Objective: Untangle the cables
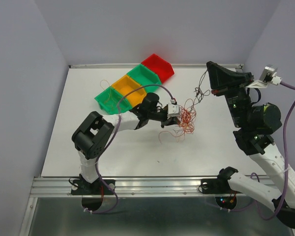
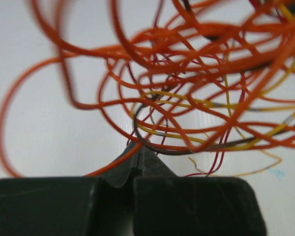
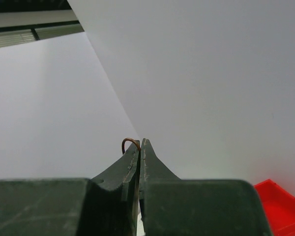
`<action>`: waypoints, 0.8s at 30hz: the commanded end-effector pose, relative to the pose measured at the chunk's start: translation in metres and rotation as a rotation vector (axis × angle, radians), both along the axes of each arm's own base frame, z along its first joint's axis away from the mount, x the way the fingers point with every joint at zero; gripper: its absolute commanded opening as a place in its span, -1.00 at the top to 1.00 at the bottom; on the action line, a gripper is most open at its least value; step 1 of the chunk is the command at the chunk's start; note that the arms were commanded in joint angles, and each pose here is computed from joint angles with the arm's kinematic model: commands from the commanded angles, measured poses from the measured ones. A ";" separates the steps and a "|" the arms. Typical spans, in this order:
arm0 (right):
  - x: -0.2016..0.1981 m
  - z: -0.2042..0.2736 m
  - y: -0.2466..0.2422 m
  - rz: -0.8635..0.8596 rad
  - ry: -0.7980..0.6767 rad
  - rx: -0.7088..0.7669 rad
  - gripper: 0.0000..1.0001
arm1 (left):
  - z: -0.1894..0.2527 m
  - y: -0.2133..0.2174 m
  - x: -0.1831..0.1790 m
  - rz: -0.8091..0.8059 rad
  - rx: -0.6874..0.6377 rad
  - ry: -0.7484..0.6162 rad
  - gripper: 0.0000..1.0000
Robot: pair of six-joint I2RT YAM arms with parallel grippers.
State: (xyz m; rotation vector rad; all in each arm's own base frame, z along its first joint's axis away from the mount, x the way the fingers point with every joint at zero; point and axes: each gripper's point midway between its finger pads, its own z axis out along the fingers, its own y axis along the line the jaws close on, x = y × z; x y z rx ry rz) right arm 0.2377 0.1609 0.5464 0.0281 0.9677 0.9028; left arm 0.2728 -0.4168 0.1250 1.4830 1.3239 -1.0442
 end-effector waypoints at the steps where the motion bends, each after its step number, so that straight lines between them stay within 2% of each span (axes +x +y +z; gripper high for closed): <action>1: -0.022 0.055 -0.026 -0.051 -0.117 0.093 0.99 | 0.033 -0.007 0.007 0.016 -0.066 -0.054 0.94; 3: -0.021 0.052 -0.025 -0.045 -0.114 0.088 0.99 | 0.040 0.000 0.009 0.036 -0.089 -0.066 0.76; 4: -0.018 0.045 -0.024 -0.049 -0.097 0.082 0.99 | 0.054 0.006 0.012 0.058 -0.117 -0.073 0.51; 8: -0.013 0.035 -0.027 -0.076 -0.074 0.085 0.99 | 0.077 0.031 0.024 0.120 -0.178 -0.092 -0.03; 12: -0.012 0.035 -0.028 -0.083 -0.073 0.085 0.99 | 0.106 0.055 0.038 0.205 -0.261 -0.111 -0.17; 16: -0.012 0.036 -0.022 -0.056 -0.077 0.076 0.99 | 0.131 0.076 0.038 0.252 -0.343 -0.155 -0.39; 18: -0.010 0.035 -0.018 -0.043 -0.071 0.073 0.99 | 0.142 0.077 0.027 0.196 -0.361 -0.187 -0.45; 19: -0.009 0.034 -0.017 -0.041 -0.068 0.070 0.99 | 0.144 0.075 0.014 0.129 -0.363 -0.205 -0.60; 21: -0.007 0.032 -0.014 -0.030 -0.060 0.072 0.99 | 0.150 0.073 0.001 0.064 -0.372 -0.229 -0.72; 24: -0.008 0.031 -0.008 0.005 -0.057 0.066 0.99 | 0.164 0.064 -0.021 -0.010 -0.374 -0.281 -0.73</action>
